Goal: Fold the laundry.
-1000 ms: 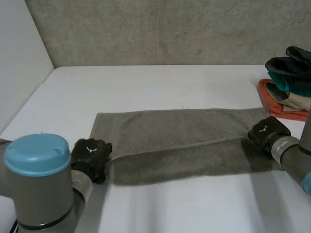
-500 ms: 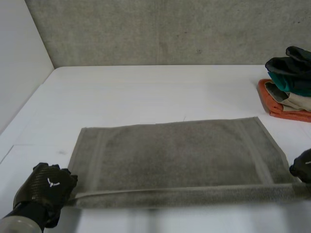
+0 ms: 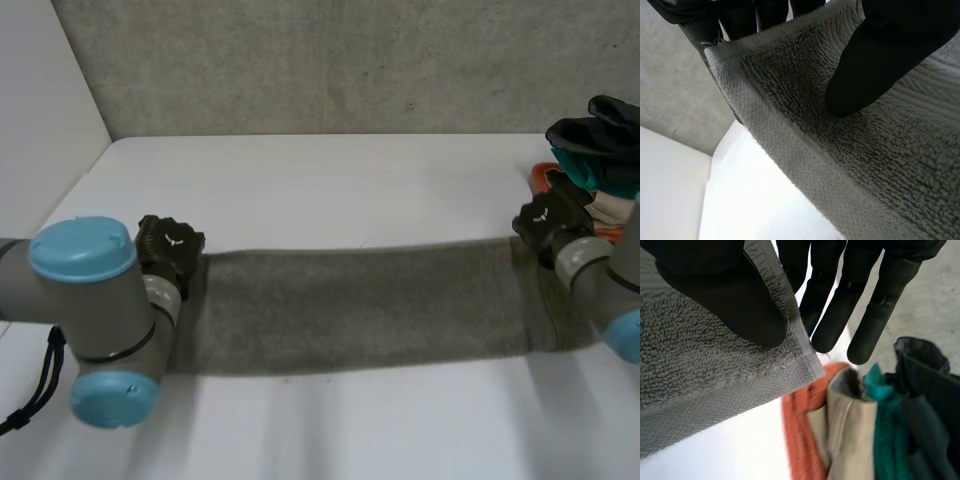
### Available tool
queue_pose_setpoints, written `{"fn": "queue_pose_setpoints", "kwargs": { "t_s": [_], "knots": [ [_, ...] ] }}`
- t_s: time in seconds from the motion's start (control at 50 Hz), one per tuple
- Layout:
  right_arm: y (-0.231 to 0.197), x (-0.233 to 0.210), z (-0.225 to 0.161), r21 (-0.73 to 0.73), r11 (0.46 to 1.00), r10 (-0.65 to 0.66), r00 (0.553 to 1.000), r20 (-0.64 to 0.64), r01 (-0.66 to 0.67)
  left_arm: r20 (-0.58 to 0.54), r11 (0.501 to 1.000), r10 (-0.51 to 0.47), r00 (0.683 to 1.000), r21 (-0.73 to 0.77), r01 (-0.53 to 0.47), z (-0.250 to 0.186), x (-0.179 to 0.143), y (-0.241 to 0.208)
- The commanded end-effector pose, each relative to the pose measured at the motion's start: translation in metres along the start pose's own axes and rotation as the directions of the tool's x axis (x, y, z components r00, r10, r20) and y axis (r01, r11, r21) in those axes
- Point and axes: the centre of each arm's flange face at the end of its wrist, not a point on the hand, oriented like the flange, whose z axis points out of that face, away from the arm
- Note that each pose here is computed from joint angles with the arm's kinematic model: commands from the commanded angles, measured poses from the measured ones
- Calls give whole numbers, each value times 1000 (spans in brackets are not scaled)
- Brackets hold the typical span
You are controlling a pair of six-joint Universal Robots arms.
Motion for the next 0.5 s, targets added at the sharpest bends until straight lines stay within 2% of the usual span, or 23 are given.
{"fn": "queue_pose_setpoints", "kwargs": {
  "t_s": [0.02,0.12,0.26,0.38,0.5],
  "knots": [
    [-4,-6,43,83,996,-19,994,-105,27,41,1000,-7,999,10,7,28,3,-4],
    [-8,-11,54,92,996,5,990,-140,8,64,998,-15,998,59,11,37,3,-21],
    [-19,14,36,84,980,196,963,-185,-183,60,993,-30,998,120,23,31,7,-42],
    [-28,13,-13,62,945,321,947,-5,-320,59,991,-33,998,130,25,14,-1,-48],
    [2,15,-43,-29,910,412,898,152,-413,35,993,-40,999,114,35,-7,-5,-41]
  ]
}}
